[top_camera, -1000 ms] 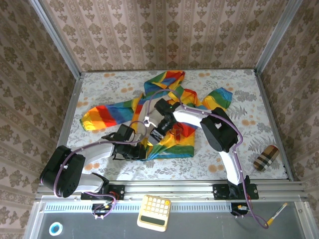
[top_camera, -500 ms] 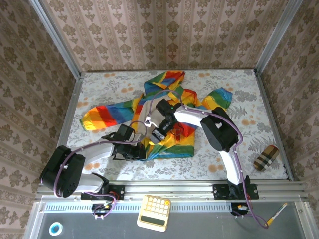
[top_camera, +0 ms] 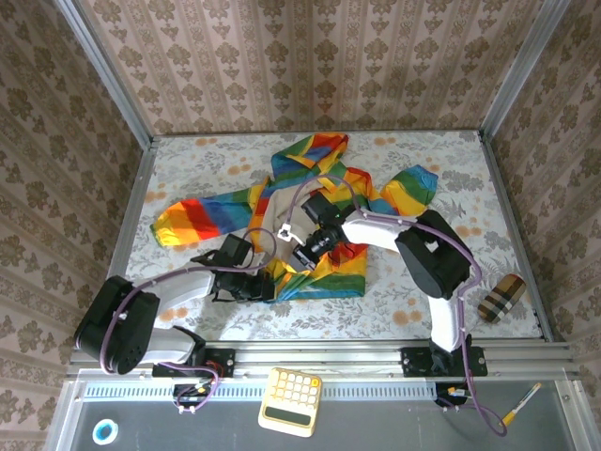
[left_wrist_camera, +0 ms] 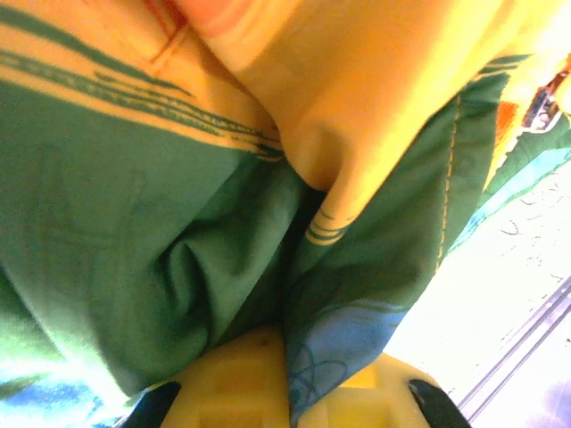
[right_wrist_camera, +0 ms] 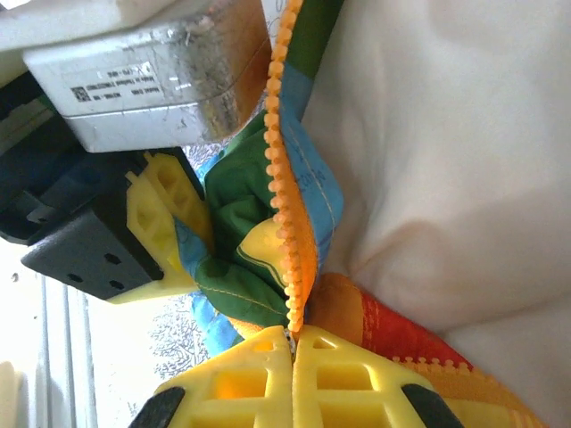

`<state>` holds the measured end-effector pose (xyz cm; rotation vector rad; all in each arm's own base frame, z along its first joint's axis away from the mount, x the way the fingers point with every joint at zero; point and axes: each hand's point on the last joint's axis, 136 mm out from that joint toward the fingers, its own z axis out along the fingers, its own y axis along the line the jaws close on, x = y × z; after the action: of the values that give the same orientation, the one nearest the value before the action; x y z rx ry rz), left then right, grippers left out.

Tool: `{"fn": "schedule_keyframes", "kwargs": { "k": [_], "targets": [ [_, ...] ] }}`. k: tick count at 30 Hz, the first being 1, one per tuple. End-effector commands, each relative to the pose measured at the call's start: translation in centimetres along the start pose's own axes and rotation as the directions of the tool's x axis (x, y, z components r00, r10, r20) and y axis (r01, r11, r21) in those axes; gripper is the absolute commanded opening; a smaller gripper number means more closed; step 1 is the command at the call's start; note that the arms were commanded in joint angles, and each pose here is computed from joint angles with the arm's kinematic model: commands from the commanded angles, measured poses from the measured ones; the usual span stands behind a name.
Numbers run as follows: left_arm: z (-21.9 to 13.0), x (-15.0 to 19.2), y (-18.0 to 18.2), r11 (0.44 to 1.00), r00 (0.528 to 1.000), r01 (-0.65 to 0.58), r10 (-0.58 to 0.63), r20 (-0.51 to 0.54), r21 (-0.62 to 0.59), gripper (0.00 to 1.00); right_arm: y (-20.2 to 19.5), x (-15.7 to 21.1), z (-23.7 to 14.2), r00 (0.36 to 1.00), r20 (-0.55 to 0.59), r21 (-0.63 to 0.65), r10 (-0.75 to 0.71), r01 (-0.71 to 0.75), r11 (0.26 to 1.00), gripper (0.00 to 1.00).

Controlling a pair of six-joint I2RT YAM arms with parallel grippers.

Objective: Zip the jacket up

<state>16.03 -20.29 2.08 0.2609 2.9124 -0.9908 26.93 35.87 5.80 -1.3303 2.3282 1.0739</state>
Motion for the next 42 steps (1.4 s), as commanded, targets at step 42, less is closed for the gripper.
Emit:
{"fn": "schedule_keyframes", "kwargs": {
  "k": [42],
  "targets": [
    [0.5,2.0,1.6,0.994,0.995,0.095,-0.096,-0.017,-0.057,0.0,-1.4,-2.0,1.1,0.963,0.22,0.017,0.155,-0.163,0.987,0.19]
  ]
}}
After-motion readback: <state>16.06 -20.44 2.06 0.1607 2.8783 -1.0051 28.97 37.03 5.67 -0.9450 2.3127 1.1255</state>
